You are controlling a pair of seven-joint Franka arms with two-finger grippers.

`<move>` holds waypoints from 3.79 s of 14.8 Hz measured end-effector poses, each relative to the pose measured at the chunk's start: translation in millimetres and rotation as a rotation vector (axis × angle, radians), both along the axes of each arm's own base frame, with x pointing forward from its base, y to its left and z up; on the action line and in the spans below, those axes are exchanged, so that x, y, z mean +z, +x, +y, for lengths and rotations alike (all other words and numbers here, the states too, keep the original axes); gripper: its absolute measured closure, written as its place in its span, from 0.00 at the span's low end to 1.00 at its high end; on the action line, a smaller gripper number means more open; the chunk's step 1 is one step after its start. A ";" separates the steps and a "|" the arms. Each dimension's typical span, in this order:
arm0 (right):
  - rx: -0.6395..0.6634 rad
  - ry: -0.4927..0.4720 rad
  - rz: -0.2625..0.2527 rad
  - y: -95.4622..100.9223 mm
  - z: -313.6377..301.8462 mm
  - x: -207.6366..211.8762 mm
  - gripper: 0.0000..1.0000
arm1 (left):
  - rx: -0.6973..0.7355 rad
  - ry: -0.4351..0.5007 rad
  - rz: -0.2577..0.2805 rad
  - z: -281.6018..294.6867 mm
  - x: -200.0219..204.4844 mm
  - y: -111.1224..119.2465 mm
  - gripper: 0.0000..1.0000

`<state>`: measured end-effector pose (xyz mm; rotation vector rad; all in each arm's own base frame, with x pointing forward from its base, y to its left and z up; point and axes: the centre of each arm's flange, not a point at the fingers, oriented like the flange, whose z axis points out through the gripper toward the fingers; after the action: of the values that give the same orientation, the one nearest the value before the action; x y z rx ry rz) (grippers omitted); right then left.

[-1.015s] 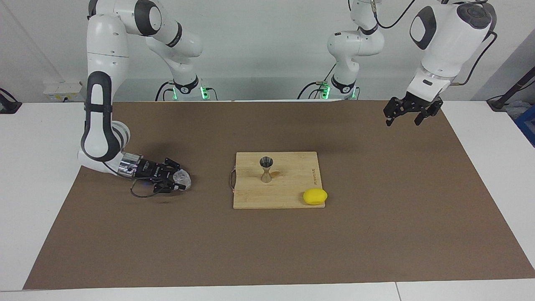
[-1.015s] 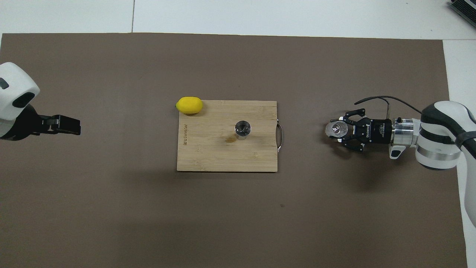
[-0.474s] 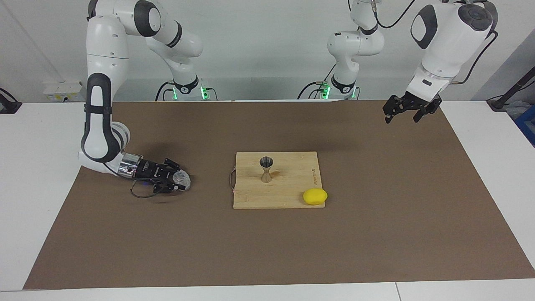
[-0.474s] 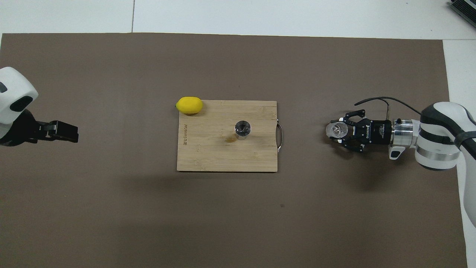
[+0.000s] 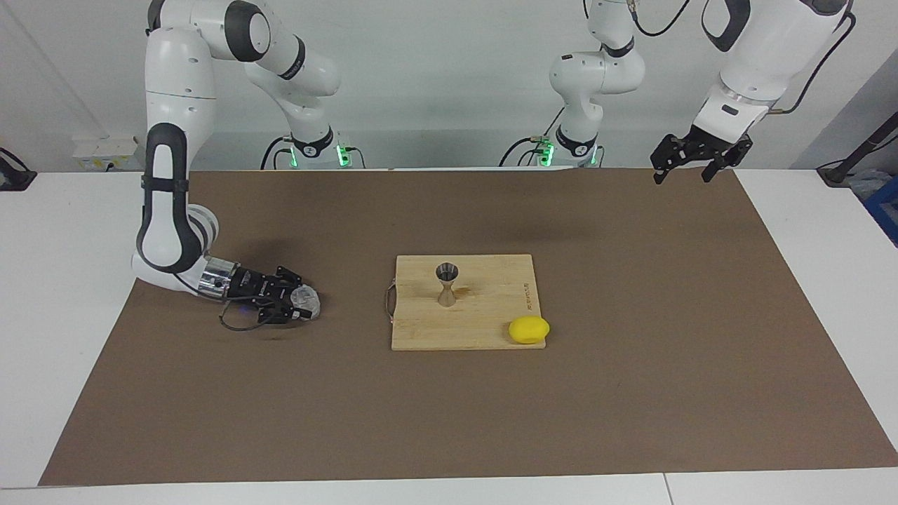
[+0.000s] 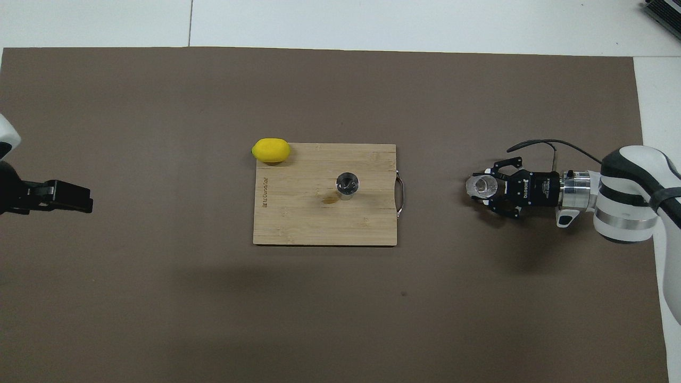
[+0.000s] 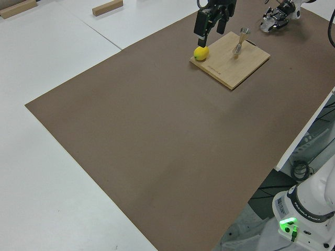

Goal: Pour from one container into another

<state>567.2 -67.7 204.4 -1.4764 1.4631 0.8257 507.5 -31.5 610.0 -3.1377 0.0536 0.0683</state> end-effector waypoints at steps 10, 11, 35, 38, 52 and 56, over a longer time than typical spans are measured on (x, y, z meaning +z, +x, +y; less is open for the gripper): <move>0.082 0.000 -0.022 -0.4 12.5 -1.9 0.00 | -0.002 0.000 -0.004 -0.9 2.3 -0.8 0.00; 0.100 0.002 -0.028 1.5 14.2 2.2 0.00 | -0.001 0.000 -0.004 -0.5 2.3 -0.8 0.00; 0.852 -1.104 -0.519 9.1 75.0 327.2 0.00 | 0.007 0.000 -0.004 1.0 2.4 -0.7 0.00; 1.015 -1.127 -0.602 -6.4 83.1 357.2 0.00 | 0.007 0.000 -0.004 1.0 2.4 -0.7 0.00; 1.278 -1.077 -0.681 -49.4 68.7 431.8 0.00 | 0.008 0.000 -0.006 1.1 3.2 -1.1 0.00; 1.293 -1.070 -0.672 -50.7 49.7 430.7 0.00 | 0.008 0.000 -0.008 1.2 3.9 -1.4 0.00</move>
<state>516.5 -18.1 635.1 -3.1774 0.1812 0.0126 506.1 -30.3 613.9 -3.1385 0.0408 0.0565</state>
